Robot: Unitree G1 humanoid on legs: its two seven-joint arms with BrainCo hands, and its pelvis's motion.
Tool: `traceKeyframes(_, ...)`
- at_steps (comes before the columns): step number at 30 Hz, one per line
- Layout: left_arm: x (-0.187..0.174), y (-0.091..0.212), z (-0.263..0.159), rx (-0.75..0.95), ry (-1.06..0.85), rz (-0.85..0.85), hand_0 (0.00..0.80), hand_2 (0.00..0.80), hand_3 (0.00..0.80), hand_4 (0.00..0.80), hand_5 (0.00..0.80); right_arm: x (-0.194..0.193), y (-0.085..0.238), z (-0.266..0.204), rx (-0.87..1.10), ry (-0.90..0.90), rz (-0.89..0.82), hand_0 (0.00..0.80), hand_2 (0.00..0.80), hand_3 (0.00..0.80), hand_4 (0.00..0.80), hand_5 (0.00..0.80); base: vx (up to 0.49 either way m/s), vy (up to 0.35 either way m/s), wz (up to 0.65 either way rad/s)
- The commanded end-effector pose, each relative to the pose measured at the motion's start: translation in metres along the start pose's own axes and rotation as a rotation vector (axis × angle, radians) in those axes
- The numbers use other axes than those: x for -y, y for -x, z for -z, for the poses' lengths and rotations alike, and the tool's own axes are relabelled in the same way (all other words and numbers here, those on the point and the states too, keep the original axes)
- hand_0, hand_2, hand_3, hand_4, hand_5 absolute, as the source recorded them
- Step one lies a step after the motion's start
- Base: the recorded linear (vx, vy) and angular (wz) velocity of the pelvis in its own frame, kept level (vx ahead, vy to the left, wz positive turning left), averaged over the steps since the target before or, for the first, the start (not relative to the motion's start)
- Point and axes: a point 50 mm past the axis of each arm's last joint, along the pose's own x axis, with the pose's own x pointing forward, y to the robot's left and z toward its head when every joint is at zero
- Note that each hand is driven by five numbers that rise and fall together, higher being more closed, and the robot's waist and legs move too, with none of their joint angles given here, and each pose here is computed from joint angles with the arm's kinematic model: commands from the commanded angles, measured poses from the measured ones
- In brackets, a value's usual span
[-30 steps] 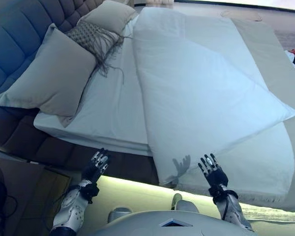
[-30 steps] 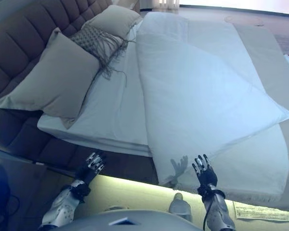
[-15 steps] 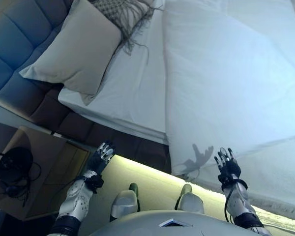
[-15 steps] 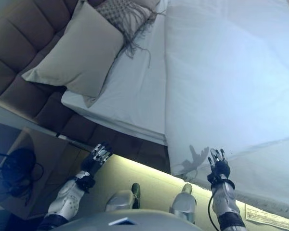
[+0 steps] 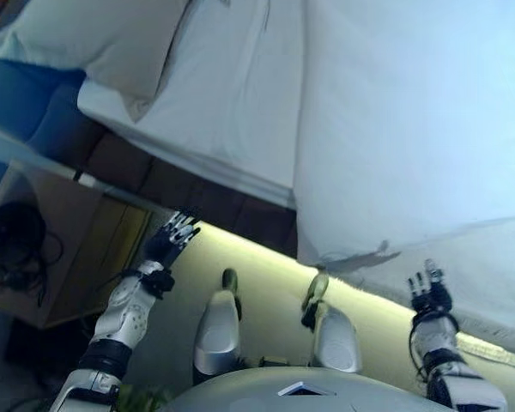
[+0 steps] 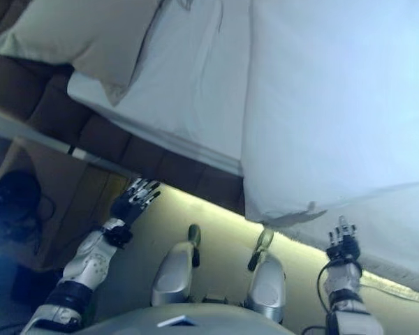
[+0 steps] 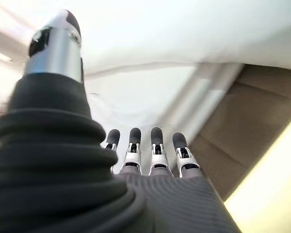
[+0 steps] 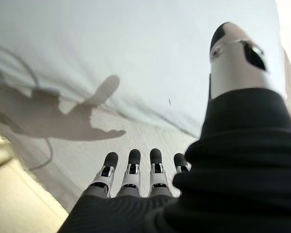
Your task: Make the bed neatly
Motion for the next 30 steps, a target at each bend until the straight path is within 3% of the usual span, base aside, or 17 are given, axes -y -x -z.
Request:
traceKeyframes(1,0.006,-0.001,-0.030,0.129,-0.044,0.045,0.000,0.000,0.000,0.000,0.000,-0.002,-0.006,-0.023,0.073,-0.066,-0.021,0.000,0.000,0.000,0.000,0.000,0.006,-0.111,0.13)
traceKeyframes(11,0.014,-0.003,-0.060,0.212,-0.051,0.102,0.000,0.000,0.000,0.000,0.000,-0.040,-0.025,-0.067,0.157,-0.176,-0.113,0.000,0.000,0.000,0.000,0.000,-0.041,0.003,0.11)
traceKeyframes(22,0.014,-0.002,-0.071,0.230,-0.055,0.110,0.000,0.000,0.000,0.000,0.000,-0.020,-0.025,-0.088,0.182,-0.351,-0.028,0.000,0.000,0.000,0.000,0.000,0.026,0.026,0.06)
traceKeyframes(30,0.011,0.002,-0.066,0.225,-0.031,0.097,0.000,0.000,0.000,0.000,0.000,-0.009,-0.023,-0.087,0.159,-0.307,0.040,0.000,0.000,0.000,0.000,0.000,0.023,0.043,0.00)
